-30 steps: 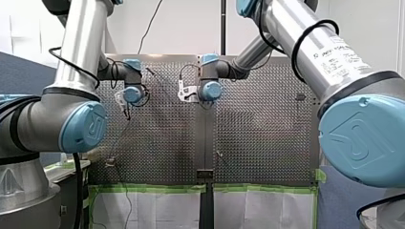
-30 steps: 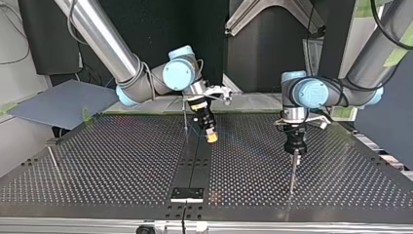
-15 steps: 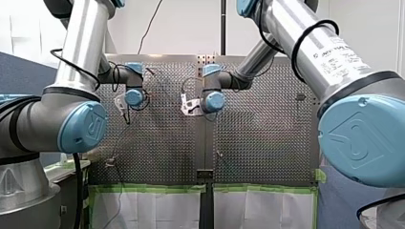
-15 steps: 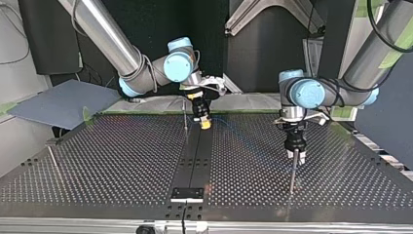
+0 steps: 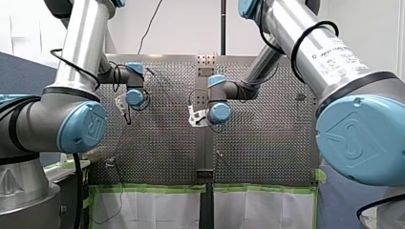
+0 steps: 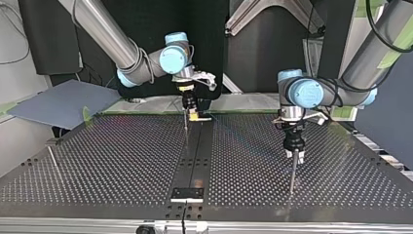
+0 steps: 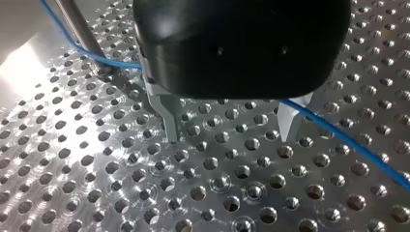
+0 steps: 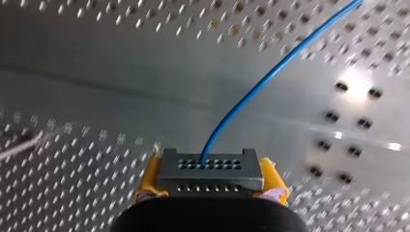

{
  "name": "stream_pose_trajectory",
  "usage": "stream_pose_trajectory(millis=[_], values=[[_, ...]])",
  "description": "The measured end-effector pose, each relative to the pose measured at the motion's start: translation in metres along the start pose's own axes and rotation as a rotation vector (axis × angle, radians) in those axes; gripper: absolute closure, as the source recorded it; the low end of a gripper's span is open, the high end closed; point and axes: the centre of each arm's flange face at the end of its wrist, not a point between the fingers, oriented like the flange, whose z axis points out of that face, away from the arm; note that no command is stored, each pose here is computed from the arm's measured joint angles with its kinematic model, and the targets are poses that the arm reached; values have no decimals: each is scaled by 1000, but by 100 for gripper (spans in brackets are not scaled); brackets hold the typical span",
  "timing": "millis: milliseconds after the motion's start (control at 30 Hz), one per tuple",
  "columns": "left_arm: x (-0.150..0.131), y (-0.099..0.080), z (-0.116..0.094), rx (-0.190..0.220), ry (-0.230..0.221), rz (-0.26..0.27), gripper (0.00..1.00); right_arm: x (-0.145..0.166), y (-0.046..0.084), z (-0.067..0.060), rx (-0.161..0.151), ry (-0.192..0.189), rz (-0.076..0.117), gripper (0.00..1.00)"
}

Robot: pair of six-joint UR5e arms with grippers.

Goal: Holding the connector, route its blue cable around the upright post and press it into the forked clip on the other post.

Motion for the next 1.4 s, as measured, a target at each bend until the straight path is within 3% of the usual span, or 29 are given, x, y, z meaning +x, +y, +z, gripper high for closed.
stream_pose_trajectory(millis=[133,333,533,833,1000,1133,1400], values=[[0,-1,0,1,0,0,0,-15,12,-3,-44,-6,-4,58],[0,-1,0,1,0,0,0,-34,25,-8,-85,-14,-15,58],[1,-2,-1,2,1,-3,0,-56,57,-11,-176,-32,-53,58],[0,-2,0,8,2,-30,0,-87,89,-24,-293,-57,-59,58],[-1,-4,1,15,1,-55,0,-101,99,-32,-318,-62,-54,58],[-2,-5,3,27,3,-76,0,-115,100,-39,-321,-73,-55,58],[-3,-3,4,24,5,-85,0,-167,97,-63,-333,-174,-69,58]])
